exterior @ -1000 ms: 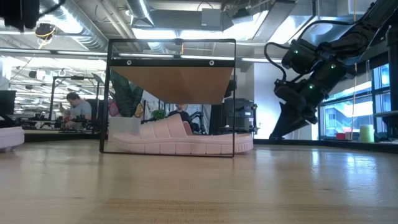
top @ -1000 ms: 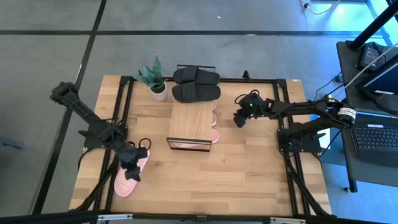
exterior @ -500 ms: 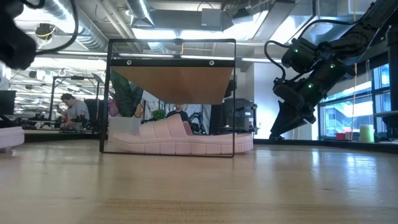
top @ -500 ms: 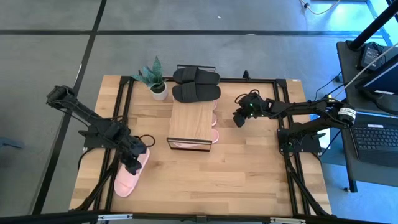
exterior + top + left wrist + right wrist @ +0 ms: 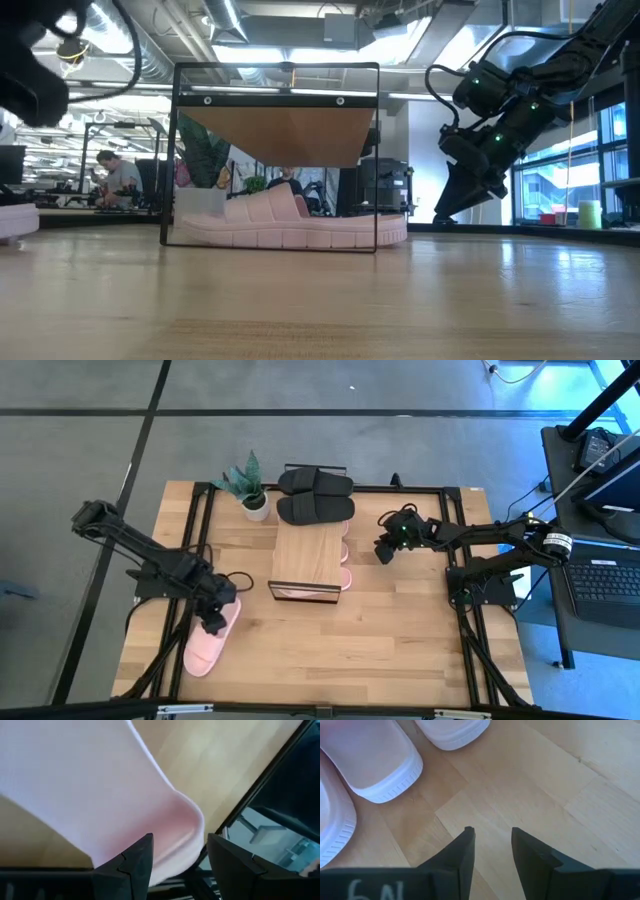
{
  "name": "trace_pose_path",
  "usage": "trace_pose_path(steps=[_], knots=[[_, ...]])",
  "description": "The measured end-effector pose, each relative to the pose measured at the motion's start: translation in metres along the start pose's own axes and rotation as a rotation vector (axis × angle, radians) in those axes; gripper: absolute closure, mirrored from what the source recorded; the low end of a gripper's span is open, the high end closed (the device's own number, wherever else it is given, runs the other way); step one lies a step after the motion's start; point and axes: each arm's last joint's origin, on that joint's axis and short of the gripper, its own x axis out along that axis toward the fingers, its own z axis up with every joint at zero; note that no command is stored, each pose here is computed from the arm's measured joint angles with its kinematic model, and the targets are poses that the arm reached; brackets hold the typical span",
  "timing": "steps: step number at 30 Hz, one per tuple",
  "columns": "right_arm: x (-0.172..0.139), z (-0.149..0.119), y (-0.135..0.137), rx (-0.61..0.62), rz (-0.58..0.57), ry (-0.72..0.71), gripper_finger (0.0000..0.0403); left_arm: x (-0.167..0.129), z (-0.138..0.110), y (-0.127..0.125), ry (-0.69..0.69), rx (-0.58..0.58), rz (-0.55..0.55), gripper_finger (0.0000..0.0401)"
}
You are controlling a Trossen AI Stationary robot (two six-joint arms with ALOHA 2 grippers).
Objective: Pick and place slides into the shelf
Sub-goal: Put the pink slide under the shelf
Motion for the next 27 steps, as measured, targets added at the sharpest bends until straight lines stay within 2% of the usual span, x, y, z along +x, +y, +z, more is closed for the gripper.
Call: trace_pose_path(steps=[5,9,12,18,23,27], knots=[[0.000,0.000,0.000,0.001,0.000,0.000,0.0273,0.015,0.003,0.014,0.076,-0.027,-0.063,0.0225],[0.000,0.000,0.000,0.001,0.000,0.000,0.0273,0.022,0.003,0.013,0.148,-0.004,-0.177,0.0225],[0.000,0.000,0.000,0.000,0.000,0.000,0.0273,0.023,0.001,0.010,0.193,0.034,-0.215,0.0225],[0.000,0.000,0.000,-0.002,0.000,0.001,0.0273,0.027,-0.008,0.010,0.265,0.063,-0.185,0.0225],[0.000,0.000,0.000,-0.003,0.000,0.001,0.0273,0.032,-0.013,0.010,0.245,0.115,-0.133,0.0225],[0.000,0.000,0.000,-0.003,0.000,0.001,0.0273,0.039,-0.014,0.011,0.255,0.113,-0.088,0.0225]])
